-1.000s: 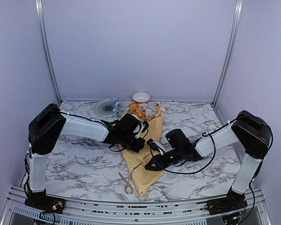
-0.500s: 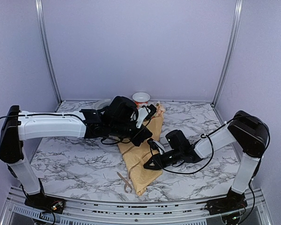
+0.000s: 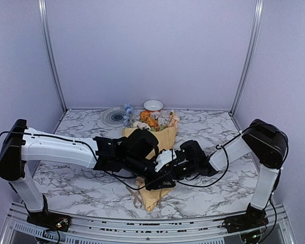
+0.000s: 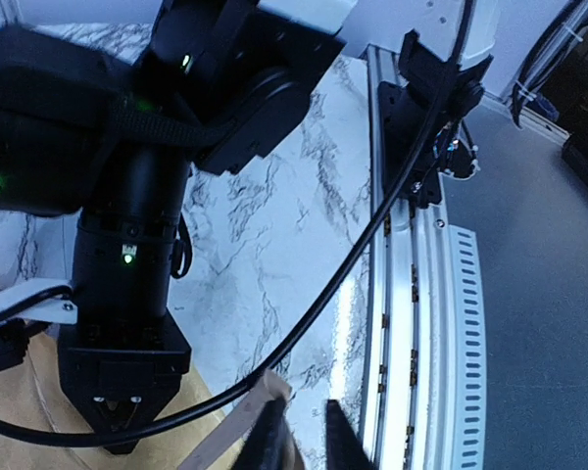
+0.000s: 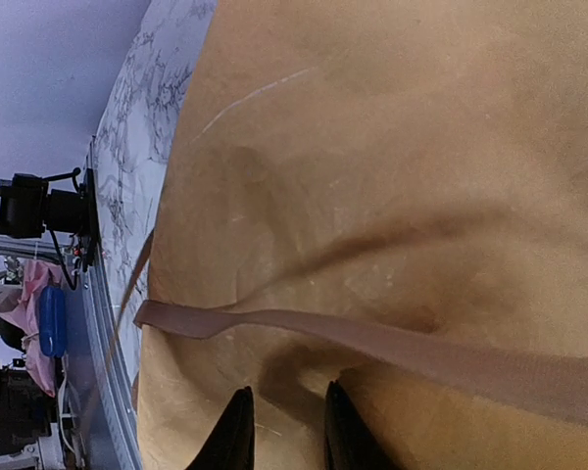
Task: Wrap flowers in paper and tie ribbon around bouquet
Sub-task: Cross the ribbon over the folded bouquet.
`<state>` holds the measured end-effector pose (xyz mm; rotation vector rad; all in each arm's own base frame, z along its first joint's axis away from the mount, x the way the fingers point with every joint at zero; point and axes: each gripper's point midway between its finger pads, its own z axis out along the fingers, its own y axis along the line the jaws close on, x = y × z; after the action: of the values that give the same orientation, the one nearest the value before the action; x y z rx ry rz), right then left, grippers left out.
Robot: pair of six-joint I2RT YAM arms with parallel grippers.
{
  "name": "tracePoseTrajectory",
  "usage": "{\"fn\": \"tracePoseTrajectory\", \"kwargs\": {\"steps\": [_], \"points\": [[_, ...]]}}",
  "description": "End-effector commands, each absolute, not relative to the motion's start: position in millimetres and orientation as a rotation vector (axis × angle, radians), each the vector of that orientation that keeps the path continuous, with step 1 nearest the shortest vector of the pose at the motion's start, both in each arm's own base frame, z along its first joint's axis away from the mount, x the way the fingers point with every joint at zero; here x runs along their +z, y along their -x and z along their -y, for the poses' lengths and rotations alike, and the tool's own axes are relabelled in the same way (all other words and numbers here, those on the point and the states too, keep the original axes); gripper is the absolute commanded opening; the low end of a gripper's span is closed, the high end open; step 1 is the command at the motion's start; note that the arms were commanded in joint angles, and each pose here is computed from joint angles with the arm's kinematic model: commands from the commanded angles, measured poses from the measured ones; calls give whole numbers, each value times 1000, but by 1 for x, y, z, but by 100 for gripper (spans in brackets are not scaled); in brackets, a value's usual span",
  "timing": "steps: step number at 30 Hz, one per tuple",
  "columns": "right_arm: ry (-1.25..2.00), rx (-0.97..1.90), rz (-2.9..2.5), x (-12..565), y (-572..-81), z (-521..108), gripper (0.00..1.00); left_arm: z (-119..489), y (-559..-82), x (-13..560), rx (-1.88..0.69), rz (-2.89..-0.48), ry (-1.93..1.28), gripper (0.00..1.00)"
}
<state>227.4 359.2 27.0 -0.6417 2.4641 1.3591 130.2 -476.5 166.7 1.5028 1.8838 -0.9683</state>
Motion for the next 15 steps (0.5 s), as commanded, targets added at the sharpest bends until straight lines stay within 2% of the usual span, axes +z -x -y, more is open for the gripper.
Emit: {"fn": "tracePoseTrajectory", "kwargs": {"steps": [1, 3, 5, 11, 15], "points": [[573, 1266, -2620, -6, -221, -343, 25, 477, -140, 142, -869, -1889, -1559, 44], [573, 1265, -2618, -5, -221, -343, 25, 474, -146, 147, -817, -1847, -1551, 59], [573, 1265, -2616, -4, -221, -343, 25, 469, -150, 151, -782, -1799, -1572, 69], [575, 1267, -2610, -1, -223, -344, 24, 434, -186, 154, -819, -1861, -1475, 69], [580, 1273, -2605, 0, -224, -346, 24, 403, -213, 116, -685, -1970, -1450, 71]]}}
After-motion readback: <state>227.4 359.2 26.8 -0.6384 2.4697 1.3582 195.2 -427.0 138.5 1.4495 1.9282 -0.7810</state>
